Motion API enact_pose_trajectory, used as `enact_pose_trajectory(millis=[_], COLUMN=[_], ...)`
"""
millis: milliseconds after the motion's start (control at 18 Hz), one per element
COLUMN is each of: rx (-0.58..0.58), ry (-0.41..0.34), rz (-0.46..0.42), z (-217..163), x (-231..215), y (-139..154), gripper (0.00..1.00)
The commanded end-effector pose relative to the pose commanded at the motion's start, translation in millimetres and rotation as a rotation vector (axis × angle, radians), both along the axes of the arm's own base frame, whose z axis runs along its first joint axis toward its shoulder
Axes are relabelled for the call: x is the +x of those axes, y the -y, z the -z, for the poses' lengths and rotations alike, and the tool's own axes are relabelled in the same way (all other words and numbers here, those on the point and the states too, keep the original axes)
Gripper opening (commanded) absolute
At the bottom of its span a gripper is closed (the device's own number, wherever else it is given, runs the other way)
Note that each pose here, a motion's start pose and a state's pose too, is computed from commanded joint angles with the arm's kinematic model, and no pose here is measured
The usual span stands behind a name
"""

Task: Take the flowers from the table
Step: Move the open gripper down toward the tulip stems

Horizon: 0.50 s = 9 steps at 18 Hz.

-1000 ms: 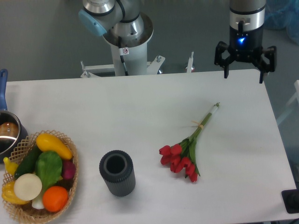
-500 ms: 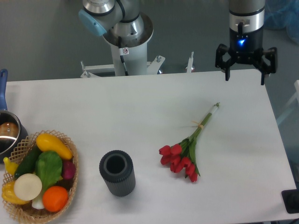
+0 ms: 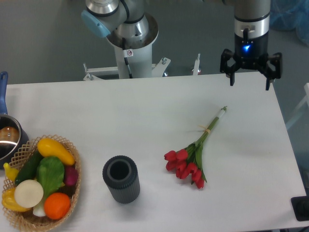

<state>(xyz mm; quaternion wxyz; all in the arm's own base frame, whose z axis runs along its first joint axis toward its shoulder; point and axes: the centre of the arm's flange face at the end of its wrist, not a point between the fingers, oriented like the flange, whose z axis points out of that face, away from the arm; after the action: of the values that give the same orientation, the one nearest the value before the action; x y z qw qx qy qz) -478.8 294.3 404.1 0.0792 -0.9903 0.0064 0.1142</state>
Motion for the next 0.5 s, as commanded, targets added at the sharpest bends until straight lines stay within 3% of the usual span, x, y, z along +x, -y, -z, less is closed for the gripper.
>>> enact_pose_trajectory(millis=[500], rx=[0.033], ry=[0.054], rz=[0.001], z=[40], x=[-4], y=[-4], gripper=[1.0])
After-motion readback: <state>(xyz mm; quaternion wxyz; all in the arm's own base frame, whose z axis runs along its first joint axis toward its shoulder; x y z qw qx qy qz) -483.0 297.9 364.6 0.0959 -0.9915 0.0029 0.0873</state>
